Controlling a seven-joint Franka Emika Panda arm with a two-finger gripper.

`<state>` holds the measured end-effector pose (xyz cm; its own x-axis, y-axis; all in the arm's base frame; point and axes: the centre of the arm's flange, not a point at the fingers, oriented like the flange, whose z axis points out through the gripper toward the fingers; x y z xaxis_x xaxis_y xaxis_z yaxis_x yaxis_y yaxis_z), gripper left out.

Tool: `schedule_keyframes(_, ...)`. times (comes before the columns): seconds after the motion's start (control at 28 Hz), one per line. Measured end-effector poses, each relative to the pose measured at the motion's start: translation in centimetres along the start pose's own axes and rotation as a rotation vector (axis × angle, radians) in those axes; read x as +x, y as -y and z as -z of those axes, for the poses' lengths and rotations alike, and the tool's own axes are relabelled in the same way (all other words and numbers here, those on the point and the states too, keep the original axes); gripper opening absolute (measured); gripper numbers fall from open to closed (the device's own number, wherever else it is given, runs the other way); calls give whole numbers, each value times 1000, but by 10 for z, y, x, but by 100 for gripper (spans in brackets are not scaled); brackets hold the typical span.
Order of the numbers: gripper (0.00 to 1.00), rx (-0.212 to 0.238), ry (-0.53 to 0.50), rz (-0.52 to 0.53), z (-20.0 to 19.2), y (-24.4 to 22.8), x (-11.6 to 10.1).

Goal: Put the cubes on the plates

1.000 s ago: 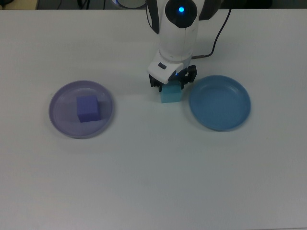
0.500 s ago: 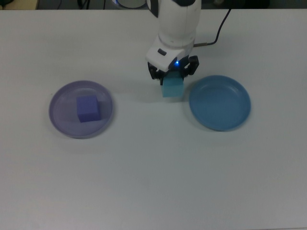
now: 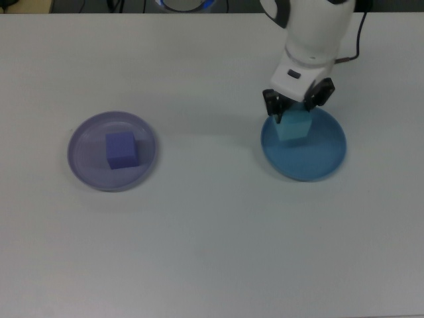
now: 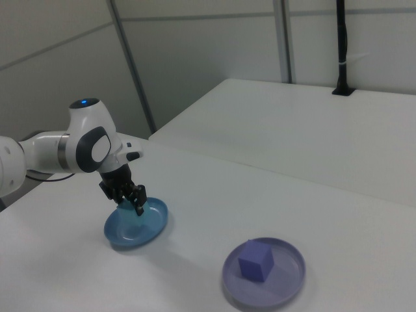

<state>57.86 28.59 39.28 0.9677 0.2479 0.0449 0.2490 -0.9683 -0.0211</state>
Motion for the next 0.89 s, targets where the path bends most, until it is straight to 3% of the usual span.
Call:
schedule_keyframes(0.25,64,-10,6,-37,-29,8,11)
schedule_keyframes(0.36,74,-10,9,-37,-32,9,12)
schedule_keyframes(0.39,84,-10,6,-41,-31,10,13)
schedule_keyframes(0.43,84,-9,3,-47,-30,11,13)
schedule_keyframes(0.46,91,-8,-1,-57,-28,12,13)
schedule_keyframes(0.57,100,-4,-20,-95,-14,14,15)
schedule_keyframes(0.75,100,-22,0,-128,21,6,8)
schedule_keyframes(0.89,100,-49,21,-182,66,-29,-3)
